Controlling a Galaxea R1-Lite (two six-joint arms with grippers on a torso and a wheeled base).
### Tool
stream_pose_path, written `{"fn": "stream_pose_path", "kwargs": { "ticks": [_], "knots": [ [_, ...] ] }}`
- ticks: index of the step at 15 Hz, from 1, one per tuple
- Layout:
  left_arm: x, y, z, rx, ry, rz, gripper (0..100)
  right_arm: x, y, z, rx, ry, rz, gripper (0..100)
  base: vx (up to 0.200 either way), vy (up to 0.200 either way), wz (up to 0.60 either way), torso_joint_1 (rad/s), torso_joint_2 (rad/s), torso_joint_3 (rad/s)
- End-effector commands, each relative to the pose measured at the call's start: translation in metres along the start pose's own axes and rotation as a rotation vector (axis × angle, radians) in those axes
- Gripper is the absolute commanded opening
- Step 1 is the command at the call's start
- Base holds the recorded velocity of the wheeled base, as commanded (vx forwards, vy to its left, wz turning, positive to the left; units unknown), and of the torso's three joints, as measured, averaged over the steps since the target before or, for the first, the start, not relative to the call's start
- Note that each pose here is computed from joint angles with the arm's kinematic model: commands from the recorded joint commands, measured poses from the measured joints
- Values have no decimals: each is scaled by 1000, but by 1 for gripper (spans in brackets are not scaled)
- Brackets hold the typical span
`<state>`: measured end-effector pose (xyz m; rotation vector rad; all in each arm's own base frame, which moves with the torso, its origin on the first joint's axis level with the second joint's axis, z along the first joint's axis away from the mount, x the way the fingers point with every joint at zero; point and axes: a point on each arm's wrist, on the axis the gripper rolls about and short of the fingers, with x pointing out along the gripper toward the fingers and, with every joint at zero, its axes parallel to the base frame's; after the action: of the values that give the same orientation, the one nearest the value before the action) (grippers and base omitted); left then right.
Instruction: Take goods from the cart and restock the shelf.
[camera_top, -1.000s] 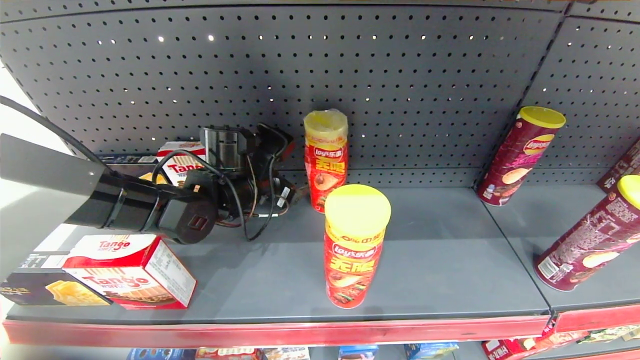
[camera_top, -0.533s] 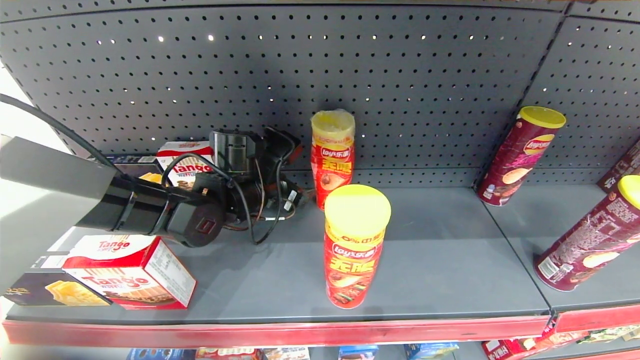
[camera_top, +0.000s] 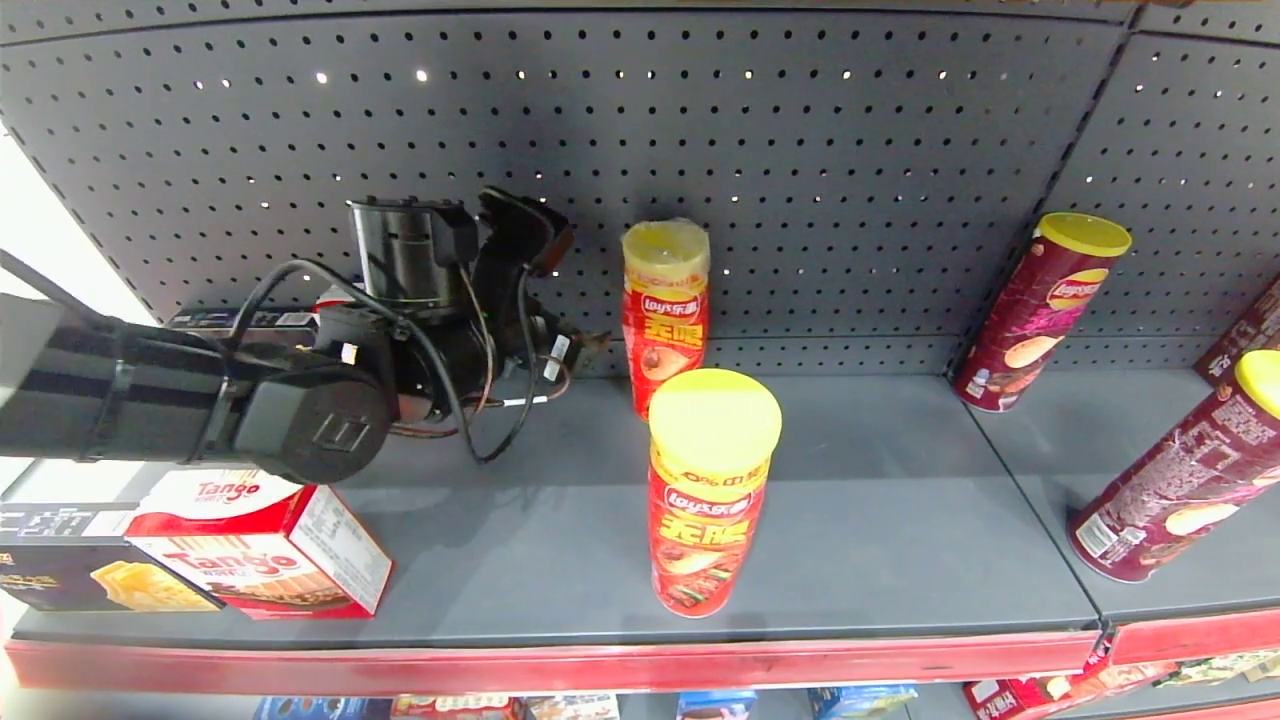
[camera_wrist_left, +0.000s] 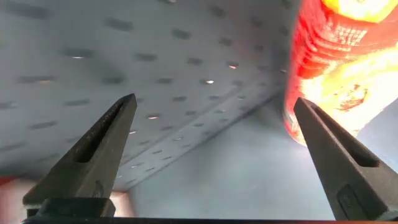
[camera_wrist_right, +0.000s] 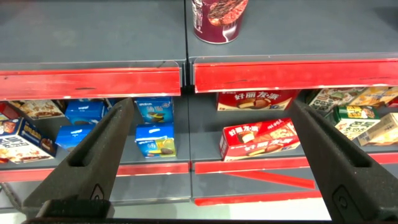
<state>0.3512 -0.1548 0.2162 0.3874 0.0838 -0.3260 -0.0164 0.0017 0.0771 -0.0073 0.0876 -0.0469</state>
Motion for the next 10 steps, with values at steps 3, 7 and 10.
{"fn": "stream_pose_path", "kwargs": {
  "ticks": [3,7,10],
  "knots": [
    [-69,15,24,-9,-65,56,100,0,0,0,-1,2,0,100,0,0,0,0,0,0],
    [-104,16,17,-12,-53,88,100,0,0,0,-2,3,0,100,0,0,0,0,0,0],
    [-108,21,25,-43,-136,126,100,0,0,0,1,-2,3,100,0,0,0,0,0,0]
  ]
}}
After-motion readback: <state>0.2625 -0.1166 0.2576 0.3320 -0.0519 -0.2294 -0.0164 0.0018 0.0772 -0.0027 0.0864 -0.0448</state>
